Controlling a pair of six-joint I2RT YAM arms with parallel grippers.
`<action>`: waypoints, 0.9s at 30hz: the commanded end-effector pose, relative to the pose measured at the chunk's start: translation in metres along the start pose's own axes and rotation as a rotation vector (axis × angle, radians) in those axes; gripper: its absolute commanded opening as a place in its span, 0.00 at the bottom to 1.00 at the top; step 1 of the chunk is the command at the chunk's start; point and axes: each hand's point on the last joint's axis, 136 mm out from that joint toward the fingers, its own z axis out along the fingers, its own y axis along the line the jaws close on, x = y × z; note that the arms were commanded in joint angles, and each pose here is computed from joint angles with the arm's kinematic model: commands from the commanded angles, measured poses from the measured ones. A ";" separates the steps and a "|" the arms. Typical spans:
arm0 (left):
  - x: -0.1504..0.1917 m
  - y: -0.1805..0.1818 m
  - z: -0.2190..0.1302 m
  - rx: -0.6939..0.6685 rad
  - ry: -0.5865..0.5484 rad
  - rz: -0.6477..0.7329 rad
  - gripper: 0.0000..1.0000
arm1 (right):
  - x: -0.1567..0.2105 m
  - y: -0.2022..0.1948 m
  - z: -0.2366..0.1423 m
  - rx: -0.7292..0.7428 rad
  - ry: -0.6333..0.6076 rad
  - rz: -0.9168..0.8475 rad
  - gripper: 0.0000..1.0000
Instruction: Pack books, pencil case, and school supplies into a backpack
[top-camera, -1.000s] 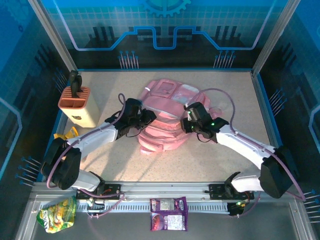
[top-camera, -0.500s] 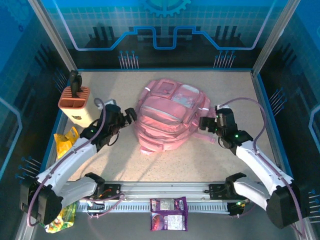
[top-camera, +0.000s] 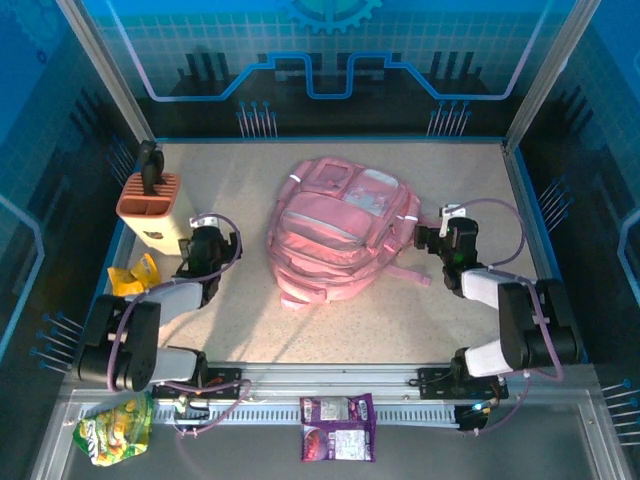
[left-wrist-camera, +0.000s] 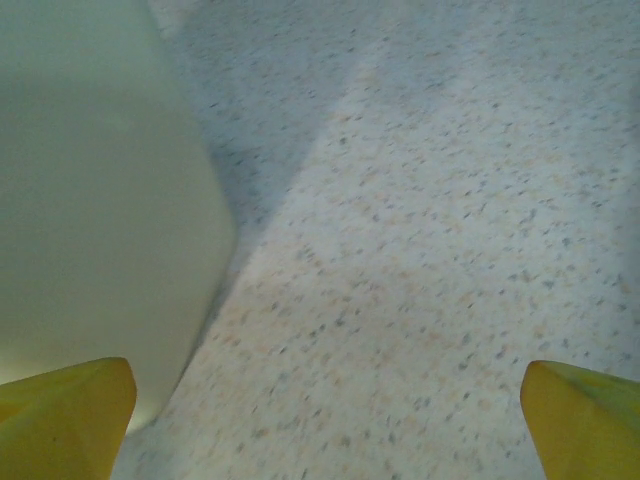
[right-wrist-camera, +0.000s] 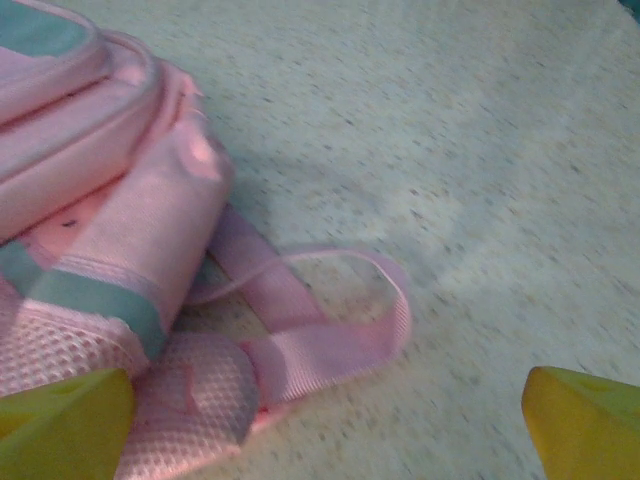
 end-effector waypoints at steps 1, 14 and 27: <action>-0.043 -0.032 -0.001 0.209 -0.158 0.023 0.99 | -0.021 0.027 -0.002 -0.171 -0.194 -0.085 1.00; -0.030 -0.028 0.018 0.200 -0.193 -0.032 0.99 | -0.019 0.032 -0.002 -0.112 -0.182 -0.138 1.00; -0.030 -0.028 0.018 0.199 -0.196 -0.032 0.99 | -0.020 0.029 0.001 -0.136 -0.166 -0.115 1.00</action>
